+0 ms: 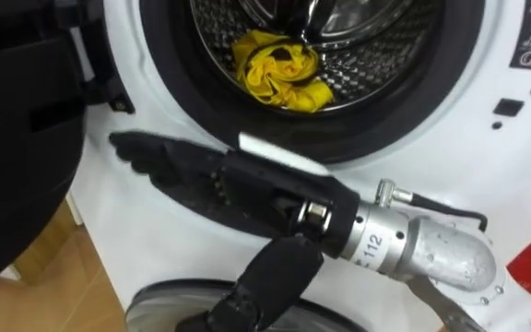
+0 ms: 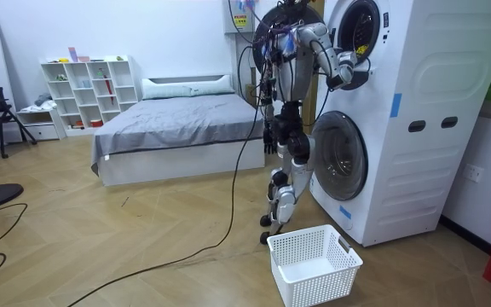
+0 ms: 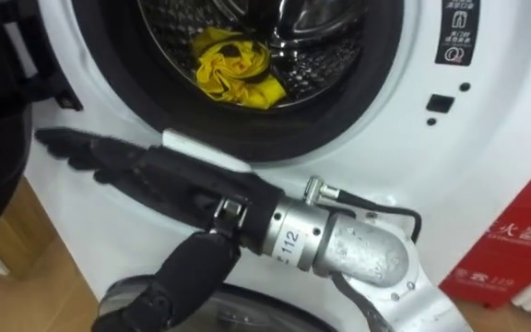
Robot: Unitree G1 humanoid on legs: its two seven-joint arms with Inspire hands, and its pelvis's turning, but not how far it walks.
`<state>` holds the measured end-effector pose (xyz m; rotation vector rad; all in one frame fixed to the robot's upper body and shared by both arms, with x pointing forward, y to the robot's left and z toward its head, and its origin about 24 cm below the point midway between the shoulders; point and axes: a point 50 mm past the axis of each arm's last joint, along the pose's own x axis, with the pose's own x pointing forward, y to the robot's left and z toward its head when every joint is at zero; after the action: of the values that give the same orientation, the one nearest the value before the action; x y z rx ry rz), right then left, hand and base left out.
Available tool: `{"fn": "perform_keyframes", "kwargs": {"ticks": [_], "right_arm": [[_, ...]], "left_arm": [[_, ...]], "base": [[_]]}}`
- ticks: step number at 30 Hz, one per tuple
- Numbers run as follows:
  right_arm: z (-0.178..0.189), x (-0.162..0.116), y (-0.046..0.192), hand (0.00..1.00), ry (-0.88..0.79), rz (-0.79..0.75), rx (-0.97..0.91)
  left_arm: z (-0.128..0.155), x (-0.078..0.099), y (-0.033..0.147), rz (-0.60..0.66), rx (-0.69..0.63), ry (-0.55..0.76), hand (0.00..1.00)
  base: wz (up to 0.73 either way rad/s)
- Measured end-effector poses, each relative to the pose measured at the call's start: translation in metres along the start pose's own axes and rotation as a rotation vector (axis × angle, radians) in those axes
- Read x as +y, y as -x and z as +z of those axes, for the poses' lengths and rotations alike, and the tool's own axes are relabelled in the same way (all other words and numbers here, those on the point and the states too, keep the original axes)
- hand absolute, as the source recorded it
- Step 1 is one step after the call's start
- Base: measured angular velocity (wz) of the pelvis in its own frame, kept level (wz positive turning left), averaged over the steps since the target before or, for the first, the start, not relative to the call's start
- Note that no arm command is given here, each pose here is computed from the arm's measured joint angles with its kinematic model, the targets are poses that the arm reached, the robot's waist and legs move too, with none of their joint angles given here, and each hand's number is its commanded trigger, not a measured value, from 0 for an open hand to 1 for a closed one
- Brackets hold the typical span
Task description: Pick clothes from washing machine
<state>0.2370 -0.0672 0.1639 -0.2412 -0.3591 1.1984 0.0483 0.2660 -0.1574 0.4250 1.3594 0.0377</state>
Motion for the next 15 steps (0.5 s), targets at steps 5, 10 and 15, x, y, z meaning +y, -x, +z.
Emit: {"fn": "perform_keyframes", "kwargs": {"ticks": [5, 10, 15], "right_arm": [[0.001, 0.005, -0.002, 0.0, -0.026, 0.057, -0.021], [0.001, 0.005, -0.002, 0.0, -0.026, 0.052, -0.025], [0.007, -0.006, 0.002, 0.0, -0.047, -0.05, -0.07]], "left_arm": [[0.005, 0.004, 0.0, 0.01, -0.013, -0.003, 0.0], [0.004, 0.008, 0.0, 0.038, -0.013, -0.006, 0.0], [-0.002, 0.008, 0.0, 0.07, -0.004, 0.004, 0.0]], "base": [[0.01], [-0.03], [0.01]]}}
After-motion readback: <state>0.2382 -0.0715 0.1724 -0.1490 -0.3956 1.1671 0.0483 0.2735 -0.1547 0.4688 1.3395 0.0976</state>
